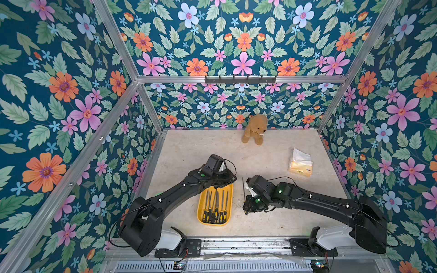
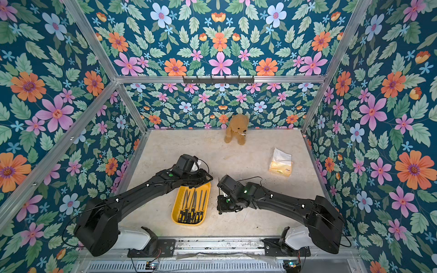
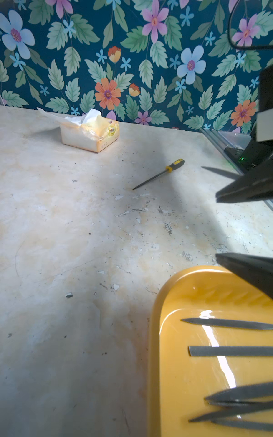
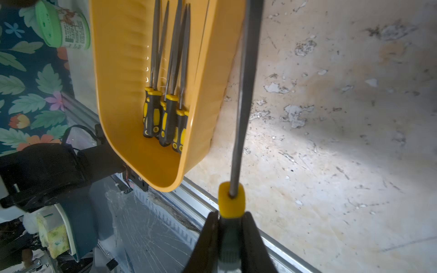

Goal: Put the file tool into the storage box
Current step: Place the file tool in the storage box.

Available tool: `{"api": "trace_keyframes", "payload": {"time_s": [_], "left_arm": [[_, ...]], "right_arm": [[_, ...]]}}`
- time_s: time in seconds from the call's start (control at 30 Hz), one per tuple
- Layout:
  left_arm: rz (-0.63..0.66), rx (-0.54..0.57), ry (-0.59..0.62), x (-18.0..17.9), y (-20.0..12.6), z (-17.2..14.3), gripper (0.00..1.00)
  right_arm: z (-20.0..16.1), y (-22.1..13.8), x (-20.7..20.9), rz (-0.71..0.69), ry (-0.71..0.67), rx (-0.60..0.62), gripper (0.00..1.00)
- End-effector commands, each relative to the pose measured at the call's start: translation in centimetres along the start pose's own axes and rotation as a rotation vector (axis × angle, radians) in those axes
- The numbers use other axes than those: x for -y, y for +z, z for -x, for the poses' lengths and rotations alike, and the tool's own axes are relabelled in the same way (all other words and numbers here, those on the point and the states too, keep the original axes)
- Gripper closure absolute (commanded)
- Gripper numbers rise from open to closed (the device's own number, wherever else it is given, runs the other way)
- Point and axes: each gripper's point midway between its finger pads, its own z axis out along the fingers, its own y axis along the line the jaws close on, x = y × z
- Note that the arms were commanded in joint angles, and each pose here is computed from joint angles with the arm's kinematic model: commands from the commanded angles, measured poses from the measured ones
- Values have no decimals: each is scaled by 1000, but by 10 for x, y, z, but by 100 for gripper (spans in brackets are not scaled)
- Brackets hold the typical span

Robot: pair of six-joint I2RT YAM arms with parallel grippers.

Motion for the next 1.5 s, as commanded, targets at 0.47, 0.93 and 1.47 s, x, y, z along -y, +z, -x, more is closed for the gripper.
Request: {"api": "trace_keyframes", "payload": {"time_s": [0.47,0.93,1.47], "left_arm": [[7,8,3,3,13,3,59],[-56,8,-13,8,-13,-13,60],[54,-18,12,-16,3,-14,100]], "right_arm": [[-2,23,-35,63,-30,-31,100],[-3,29,-32,56,-22,-50,100],[-3,30,-38,75,-27,-55,97]]}}
